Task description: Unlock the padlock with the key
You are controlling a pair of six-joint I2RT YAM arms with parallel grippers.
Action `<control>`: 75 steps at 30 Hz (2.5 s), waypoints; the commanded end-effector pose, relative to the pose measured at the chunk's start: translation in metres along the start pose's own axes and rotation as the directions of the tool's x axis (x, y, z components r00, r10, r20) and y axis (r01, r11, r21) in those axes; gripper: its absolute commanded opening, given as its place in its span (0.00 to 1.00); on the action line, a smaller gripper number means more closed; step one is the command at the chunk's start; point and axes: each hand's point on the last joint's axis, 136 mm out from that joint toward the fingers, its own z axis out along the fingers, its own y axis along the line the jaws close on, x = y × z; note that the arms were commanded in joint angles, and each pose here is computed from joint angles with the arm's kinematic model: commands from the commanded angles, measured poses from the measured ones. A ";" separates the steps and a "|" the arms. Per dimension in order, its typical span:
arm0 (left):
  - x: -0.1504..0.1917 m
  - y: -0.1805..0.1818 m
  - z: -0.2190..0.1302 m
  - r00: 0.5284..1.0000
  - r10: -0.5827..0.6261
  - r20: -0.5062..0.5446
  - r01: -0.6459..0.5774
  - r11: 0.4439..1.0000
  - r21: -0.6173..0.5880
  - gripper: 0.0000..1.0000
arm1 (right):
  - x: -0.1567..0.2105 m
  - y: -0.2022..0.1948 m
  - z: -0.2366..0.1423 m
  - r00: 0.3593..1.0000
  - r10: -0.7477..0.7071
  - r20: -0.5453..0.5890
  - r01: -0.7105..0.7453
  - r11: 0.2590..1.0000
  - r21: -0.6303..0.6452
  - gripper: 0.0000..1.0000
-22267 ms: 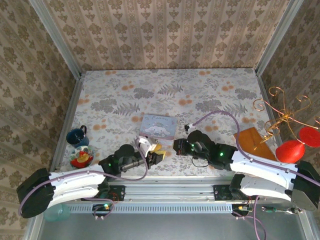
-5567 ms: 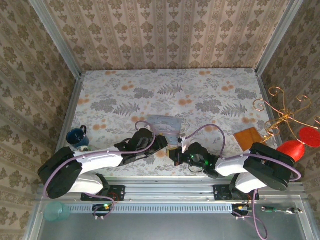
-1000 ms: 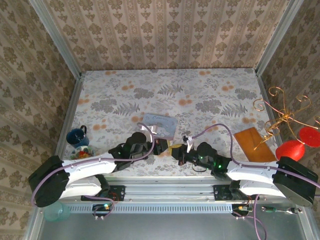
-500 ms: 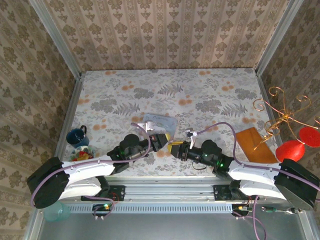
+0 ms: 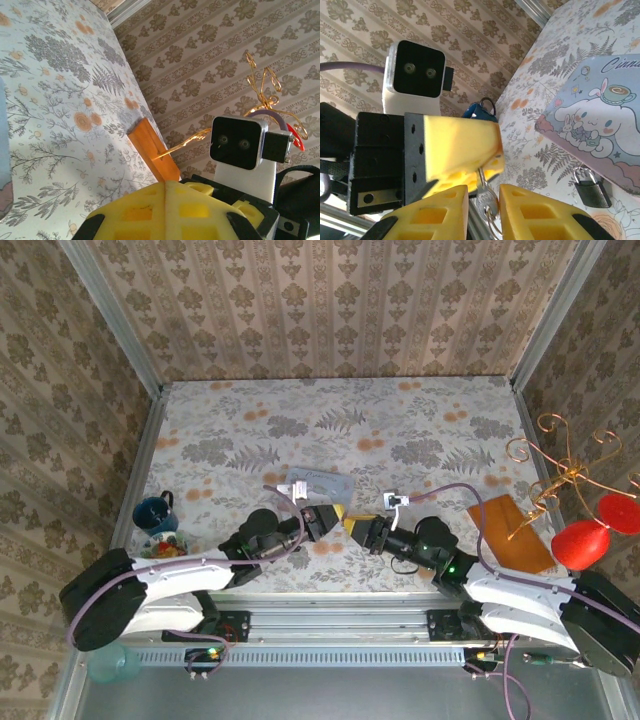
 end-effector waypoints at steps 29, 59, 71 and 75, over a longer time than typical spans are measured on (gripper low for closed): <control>-0.009 -0.024 0.007 0.999 0.021 0.040 -0.025 0.994 0.102 0.00 | -0.009 0.025 -0.002 0.999 0.049 0.008 -0.048 0.993 -0.109 0.10; 0.037 0.147 -0.079 0.916 0.107 -0.387 -0.390 0.470 -0.792 0.51 | 0.021 -0.056 -0.018 0.988 -0.091 -0.121 0.130 0.921 0.367 0.00; 0.048 0.174 -0.037 0.886 0.108 -0.451 -0.454 0.397 -0.798 0.56 | 0.029 -0.050 -0.012 0.984 -0.113 -0.139 0.156 0.925 0.347 0.00; 0.048 0.182 -0.035 0.882 0.100 -0.460 -0.463 0.362 -0.809 0.55 | 0.031 -0.051 -0.011 0.983 -0.113 -0.146 0.158 0.925 0.345 0.00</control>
